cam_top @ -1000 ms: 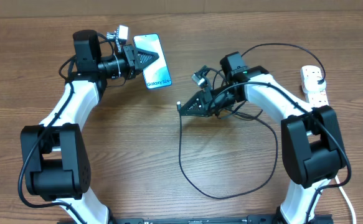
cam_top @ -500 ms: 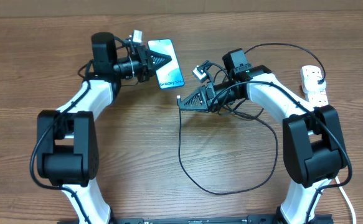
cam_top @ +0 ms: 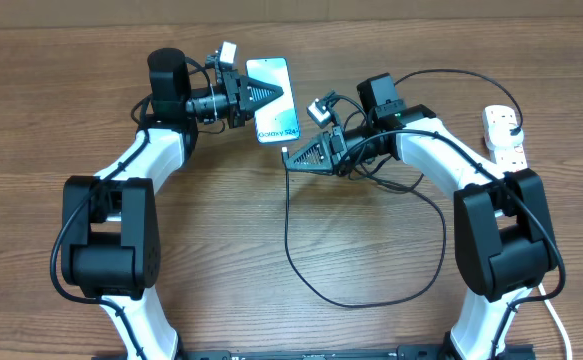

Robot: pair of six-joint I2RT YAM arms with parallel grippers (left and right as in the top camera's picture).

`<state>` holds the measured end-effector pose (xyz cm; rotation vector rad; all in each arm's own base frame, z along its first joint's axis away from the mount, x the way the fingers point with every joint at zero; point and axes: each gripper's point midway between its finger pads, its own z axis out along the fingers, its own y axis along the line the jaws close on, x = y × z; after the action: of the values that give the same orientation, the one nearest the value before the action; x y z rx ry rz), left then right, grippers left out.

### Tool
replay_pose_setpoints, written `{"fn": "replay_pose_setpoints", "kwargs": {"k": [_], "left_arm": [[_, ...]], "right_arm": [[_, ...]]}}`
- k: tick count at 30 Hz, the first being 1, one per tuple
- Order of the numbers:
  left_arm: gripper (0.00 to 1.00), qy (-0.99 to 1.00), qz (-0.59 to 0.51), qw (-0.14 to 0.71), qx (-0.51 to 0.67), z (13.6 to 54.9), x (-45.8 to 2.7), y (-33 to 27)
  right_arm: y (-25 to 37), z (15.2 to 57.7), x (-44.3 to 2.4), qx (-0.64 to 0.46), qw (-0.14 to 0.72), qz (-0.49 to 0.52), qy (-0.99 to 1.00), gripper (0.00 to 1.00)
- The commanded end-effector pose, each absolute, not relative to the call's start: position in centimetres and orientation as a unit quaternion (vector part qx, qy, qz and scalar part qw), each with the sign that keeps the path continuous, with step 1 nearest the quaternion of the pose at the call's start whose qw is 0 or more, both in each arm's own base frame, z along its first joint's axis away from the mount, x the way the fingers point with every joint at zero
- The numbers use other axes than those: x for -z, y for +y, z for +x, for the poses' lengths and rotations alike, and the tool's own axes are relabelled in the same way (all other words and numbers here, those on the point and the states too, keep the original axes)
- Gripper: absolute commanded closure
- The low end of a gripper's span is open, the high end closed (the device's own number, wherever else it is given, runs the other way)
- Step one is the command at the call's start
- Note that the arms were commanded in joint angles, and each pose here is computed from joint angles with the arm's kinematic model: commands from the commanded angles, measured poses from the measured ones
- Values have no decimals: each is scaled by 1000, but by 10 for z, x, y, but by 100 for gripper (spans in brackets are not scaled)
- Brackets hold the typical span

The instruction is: Plug charger to phone and switch on socket

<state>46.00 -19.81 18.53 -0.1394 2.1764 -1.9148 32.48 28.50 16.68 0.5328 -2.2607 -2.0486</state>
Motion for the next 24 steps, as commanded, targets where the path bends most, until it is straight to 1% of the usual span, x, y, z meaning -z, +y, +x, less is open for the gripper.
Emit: {"fn": "replay_pose_setpoints", "kwargs": {"k": [1, 10, 24], "left_arm": [[95, 737, -28, 99, 668, 452, -194, -202], [96, 734, -24, 82, 674, 446, -196, -205], [96, 735, -20, 85, 672, 446, -195, -214]], "right_arm": [[286, 326, -189, 672, 15, 180, -718, 96], [286, 328, -189, 670, 12, 180, -720, 96], [287, 329, -189, 669, 15, 175, -722, 96]]}}
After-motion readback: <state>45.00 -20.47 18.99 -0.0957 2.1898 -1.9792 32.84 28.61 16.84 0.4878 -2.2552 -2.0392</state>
